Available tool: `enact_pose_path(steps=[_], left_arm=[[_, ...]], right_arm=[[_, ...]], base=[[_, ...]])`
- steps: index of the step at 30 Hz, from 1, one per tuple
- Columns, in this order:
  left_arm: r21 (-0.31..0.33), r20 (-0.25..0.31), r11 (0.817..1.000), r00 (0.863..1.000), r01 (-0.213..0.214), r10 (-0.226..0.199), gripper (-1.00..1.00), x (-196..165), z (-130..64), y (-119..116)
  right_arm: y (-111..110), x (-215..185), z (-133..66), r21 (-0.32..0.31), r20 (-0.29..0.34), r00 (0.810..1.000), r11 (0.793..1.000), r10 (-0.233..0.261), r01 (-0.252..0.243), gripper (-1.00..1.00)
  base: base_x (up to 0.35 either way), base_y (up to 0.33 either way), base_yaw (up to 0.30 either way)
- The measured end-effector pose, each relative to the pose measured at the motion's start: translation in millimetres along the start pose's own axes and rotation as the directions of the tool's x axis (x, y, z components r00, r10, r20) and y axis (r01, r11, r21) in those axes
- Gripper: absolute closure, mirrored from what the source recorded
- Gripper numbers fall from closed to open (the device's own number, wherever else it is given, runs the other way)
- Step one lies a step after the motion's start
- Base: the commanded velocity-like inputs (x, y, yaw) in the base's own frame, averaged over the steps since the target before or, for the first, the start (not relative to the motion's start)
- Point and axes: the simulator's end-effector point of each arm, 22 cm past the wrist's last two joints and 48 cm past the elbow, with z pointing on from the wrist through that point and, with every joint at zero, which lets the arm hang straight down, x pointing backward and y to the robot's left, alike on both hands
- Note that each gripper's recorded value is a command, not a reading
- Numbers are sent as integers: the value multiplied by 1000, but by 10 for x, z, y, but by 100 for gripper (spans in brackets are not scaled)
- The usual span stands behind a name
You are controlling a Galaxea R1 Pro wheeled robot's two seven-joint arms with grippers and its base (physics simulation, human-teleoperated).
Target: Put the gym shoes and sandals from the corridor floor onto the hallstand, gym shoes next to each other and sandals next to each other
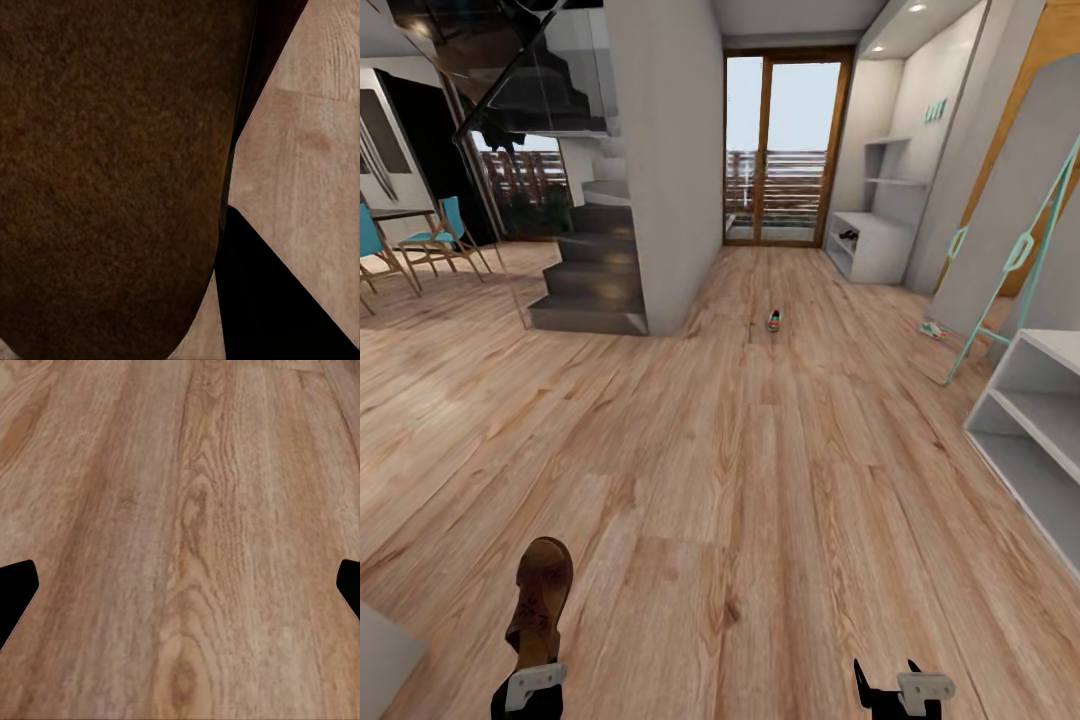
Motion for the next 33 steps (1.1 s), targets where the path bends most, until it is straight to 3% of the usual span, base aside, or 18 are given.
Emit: enact_pose_path(steps=[33], left_arm=[[0,0,1000,1000,1,-1,100,0,0,1]], right_arm=[[0,0,0,0,0,1000,1000,0,0,-100]], base=[[337,0,0]])
